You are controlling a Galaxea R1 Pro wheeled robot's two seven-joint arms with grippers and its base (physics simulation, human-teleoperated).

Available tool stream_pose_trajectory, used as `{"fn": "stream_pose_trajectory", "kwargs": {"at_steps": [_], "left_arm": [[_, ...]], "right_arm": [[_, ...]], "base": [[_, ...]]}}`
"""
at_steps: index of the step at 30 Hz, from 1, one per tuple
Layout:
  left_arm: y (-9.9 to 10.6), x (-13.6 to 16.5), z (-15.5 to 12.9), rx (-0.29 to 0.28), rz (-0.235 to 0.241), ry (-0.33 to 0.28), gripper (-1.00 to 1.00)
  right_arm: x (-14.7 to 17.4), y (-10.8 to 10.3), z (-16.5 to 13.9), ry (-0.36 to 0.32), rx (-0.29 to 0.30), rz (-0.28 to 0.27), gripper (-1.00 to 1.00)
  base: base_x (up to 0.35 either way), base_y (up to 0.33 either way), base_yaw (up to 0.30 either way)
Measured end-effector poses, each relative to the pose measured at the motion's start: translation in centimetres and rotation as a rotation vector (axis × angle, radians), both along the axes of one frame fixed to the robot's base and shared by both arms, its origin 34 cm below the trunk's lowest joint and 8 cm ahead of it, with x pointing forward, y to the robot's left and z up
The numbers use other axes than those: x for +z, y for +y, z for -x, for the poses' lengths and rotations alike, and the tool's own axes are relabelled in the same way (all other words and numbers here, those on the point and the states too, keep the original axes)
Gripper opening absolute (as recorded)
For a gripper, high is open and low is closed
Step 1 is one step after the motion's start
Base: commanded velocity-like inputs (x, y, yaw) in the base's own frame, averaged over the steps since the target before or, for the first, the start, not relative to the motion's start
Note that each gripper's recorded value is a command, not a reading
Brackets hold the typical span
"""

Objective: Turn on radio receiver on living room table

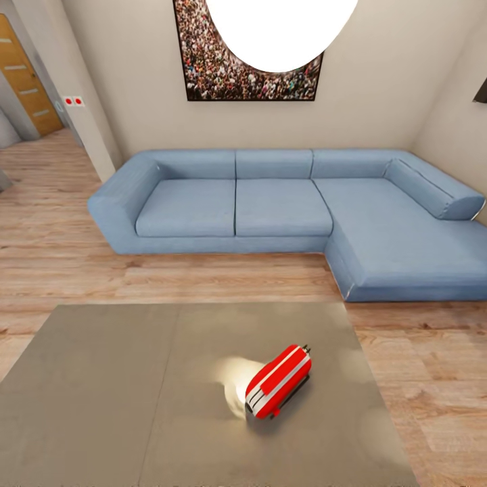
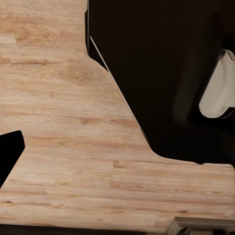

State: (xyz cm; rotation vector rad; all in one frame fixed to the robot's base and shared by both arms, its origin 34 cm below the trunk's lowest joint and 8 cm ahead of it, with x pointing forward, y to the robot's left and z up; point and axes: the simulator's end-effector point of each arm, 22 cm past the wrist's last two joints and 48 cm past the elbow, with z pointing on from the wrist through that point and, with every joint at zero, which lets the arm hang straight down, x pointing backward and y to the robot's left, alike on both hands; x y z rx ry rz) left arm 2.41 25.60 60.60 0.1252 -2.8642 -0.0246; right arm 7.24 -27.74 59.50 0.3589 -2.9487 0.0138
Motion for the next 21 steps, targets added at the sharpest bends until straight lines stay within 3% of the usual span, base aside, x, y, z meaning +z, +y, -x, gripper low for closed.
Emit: {"fn": "stream_pose_trajectory", "kwargs": {"at_steps": [21], "left_arm": [[-0.08, 0.05, 0.21, -0.002, 0.003, 0.006, 1.00]], "right_arm": [[0.04, -0.08, 0.29, 0.008, -0.001, 0.002, 1.00]], "base": [[0.000, 0.000, 0.000]]}}
